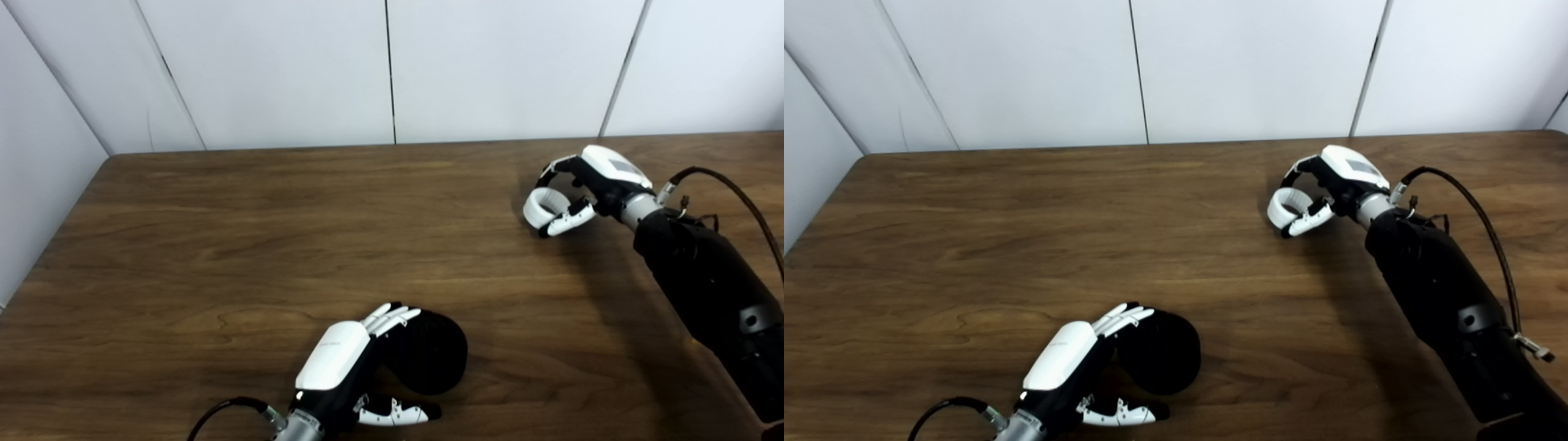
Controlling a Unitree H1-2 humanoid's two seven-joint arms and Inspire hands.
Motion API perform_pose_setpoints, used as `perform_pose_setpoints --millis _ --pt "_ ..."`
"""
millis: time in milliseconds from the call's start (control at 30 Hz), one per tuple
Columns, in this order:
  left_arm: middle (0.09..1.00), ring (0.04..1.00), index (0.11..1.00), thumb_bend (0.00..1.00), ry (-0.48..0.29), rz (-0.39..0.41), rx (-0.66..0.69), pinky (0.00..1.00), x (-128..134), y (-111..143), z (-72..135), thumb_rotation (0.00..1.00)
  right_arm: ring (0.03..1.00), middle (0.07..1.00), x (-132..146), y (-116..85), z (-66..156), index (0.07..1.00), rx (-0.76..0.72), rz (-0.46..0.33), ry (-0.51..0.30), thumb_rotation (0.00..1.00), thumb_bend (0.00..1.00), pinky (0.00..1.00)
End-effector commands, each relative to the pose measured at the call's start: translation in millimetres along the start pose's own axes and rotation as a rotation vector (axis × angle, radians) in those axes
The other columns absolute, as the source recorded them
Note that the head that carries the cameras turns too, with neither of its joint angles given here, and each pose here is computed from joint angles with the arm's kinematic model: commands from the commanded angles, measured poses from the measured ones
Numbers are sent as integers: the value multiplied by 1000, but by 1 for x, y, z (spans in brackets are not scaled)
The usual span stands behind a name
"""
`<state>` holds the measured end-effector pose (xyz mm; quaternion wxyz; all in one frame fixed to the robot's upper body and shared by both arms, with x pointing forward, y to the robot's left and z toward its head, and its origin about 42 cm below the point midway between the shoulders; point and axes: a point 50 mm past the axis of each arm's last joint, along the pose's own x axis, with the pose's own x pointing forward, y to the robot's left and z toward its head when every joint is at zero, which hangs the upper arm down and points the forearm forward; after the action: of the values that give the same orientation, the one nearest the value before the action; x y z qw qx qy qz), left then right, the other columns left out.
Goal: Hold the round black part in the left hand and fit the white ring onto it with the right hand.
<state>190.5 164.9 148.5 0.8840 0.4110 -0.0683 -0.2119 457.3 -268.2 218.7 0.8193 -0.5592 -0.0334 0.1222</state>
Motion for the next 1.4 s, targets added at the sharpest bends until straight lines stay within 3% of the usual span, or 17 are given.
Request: perform_pose_setpoints --millis 0,767,1133,1167,1200,1367 --pt "900 958 848 843 32 -50 4 869 0 -7 -6 311 862 819 3 -33 14 608 -30 -77 -54 179 834 712" --pt "902 954 849 843 32 -46 6 864 6 -10 -6 321 844 803 -60 -46 96 589 -93 -61 -364 181 841 715" --pt "904 960 847 849 29 -41 -3 864 9 -10 -6 317 849 800 -88 -42 119 576 -104 -31 -467 200 854 711" --pt "904 960 846 850 29 -40 -3 864 10 -10 -6 320 851 802 -91 -41 121 526 -104 -26 -475 170 660 714" --pt "903 960 844 852 30 -39 -3 863 10 -10 -6 321 853 802 -95 -40 124 503 -108 -21 -484 156 569 721" --pt "900 955 841 860 34 -35 2 851 12 -10 -6 312 849 800 -109 -33 131 492 -118 0 -546 150 526 707"
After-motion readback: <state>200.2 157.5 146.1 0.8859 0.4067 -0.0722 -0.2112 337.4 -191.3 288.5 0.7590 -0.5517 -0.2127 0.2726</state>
